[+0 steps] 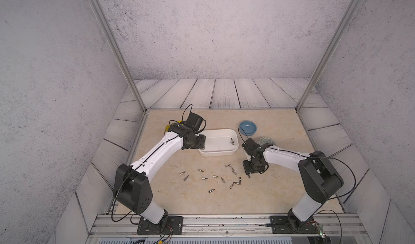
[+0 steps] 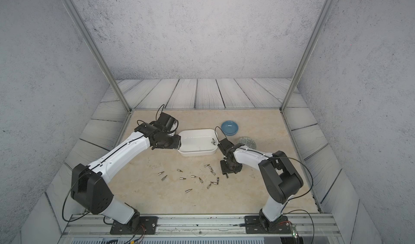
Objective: Put the bit on the desktop into the storage box
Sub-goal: Pick up the screwdriver bit from the center of the board.
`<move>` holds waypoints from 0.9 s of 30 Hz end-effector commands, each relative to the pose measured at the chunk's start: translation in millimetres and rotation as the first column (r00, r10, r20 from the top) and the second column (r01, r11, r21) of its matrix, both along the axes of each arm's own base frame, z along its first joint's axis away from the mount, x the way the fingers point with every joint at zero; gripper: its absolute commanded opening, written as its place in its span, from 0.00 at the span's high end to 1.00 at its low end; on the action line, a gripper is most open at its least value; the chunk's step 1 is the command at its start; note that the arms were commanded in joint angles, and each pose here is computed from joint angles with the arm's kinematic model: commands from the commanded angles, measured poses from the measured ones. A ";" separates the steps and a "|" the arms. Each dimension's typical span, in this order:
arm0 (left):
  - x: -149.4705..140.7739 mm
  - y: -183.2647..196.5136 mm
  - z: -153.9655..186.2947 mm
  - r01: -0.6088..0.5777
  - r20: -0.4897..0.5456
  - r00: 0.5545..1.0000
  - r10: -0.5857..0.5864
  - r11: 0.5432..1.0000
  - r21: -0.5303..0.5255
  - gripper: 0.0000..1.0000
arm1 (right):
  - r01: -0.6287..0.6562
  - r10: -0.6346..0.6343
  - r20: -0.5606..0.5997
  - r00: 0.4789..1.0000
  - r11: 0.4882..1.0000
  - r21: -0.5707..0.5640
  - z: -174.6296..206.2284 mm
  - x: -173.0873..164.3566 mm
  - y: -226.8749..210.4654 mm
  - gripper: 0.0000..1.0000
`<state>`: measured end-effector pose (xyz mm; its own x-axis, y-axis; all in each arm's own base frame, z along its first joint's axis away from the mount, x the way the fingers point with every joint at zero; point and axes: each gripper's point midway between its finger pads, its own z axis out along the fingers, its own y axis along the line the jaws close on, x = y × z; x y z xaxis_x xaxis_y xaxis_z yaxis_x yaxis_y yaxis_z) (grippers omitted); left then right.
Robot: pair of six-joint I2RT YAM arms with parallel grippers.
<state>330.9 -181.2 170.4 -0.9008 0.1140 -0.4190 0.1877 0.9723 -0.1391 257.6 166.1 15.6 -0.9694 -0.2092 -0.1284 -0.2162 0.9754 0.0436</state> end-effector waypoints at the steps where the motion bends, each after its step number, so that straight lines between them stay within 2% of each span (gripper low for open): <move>1: -2.1 4.1 5.8 -0.010 0.007 1.000 0.010 1.000 -0.002 0.42 | 0.013 -0.013 0.002 1.000 0.998 -0.058 -3.6 -1.1 -11.7 0.45; 13: -7.6 4.0 0.9 -0.007 -0.014 1.000 0.007 1.000 -0.010 0.42 | 0.027 -0.023 0.041 0.999 0.994 -0.108 17.9 -3.0 -26.5 0.45; 20: -9.2 5.5 1.2 -0.010 -0.012 1.000 0.010 1.000 -0.007 0.42 | 0.038 -0.038 0.033 0.999 0.999 -0.004 20.0 -1.0 -7.1 0.47; 27: -10.9 6.0 -0.6 -0.009 -0.020 1.000 0.009 1.000 -0.004 0.42 | 0.051 -0.051 0.022 0.998 0.999 -0.005 9.7 3.3 -4.0 0.50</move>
<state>326.0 -181.1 168.3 -0.9053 0.1119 -0.4098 0.1881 0.9705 -0.1505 257.3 159.2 27.6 -0.9722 -0.1779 -0.1521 -0.1839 0.9826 0.0268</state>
